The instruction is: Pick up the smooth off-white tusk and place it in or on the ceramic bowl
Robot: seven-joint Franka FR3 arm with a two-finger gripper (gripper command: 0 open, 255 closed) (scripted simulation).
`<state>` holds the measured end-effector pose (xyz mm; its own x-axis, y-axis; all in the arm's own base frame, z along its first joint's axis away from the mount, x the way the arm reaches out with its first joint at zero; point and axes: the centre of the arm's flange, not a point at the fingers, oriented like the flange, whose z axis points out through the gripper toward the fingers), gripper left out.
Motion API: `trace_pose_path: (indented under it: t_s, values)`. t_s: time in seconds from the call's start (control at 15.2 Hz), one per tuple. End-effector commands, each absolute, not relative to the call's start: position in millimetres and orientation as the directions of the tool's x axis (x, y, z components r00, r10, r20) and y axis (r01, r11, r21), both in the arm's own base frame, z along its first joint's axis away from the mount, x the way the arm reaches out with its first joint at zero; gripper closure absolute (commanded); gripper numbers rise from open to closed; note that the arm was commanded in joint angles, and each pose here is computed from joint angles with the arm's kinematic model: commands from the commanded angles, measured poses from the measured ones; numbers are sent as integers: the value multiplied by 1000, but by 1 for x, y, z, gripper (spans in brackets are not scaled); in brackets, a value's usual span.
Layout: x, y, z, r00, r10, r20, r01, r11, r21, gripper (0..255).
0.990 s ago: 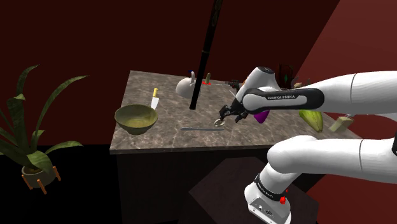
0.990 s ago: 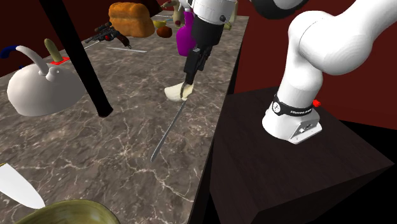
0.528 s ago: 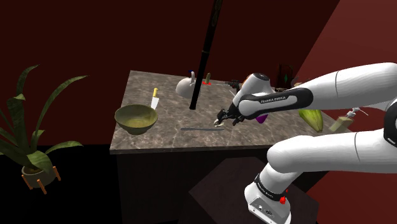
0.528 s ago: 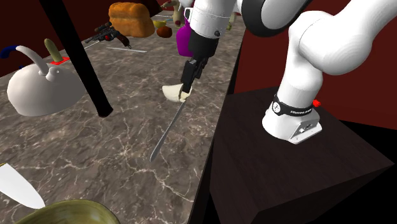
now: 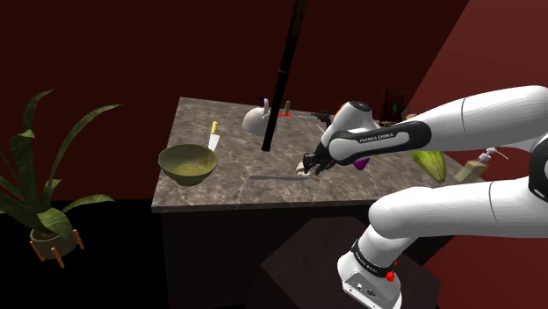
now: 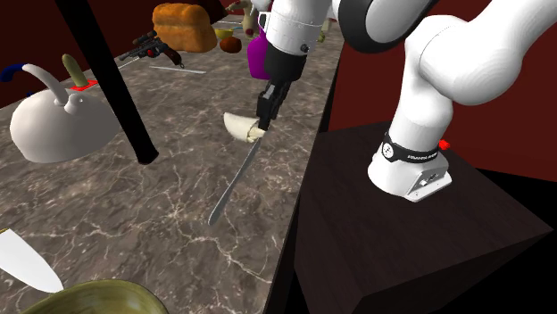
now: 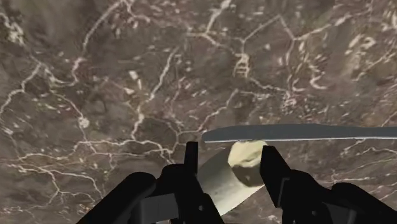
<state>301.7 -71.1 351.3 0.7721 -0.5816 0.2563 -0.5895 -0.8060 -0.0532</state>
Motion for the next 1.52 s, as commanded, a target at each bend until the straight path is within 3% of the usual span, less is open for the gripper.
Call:
trace_pose_path:
  t_s: [0.0, 0.46, 1.45]
  values:
    - [301, -72, 350, 772, -583, 253, -591, -805, -52, 255]
    - [301, -72, 350, 772, -583, 253, -591, -805, -52, 255]
    - [301, -72, 429, 772, -583, 253, -591, -805, -52, 255]
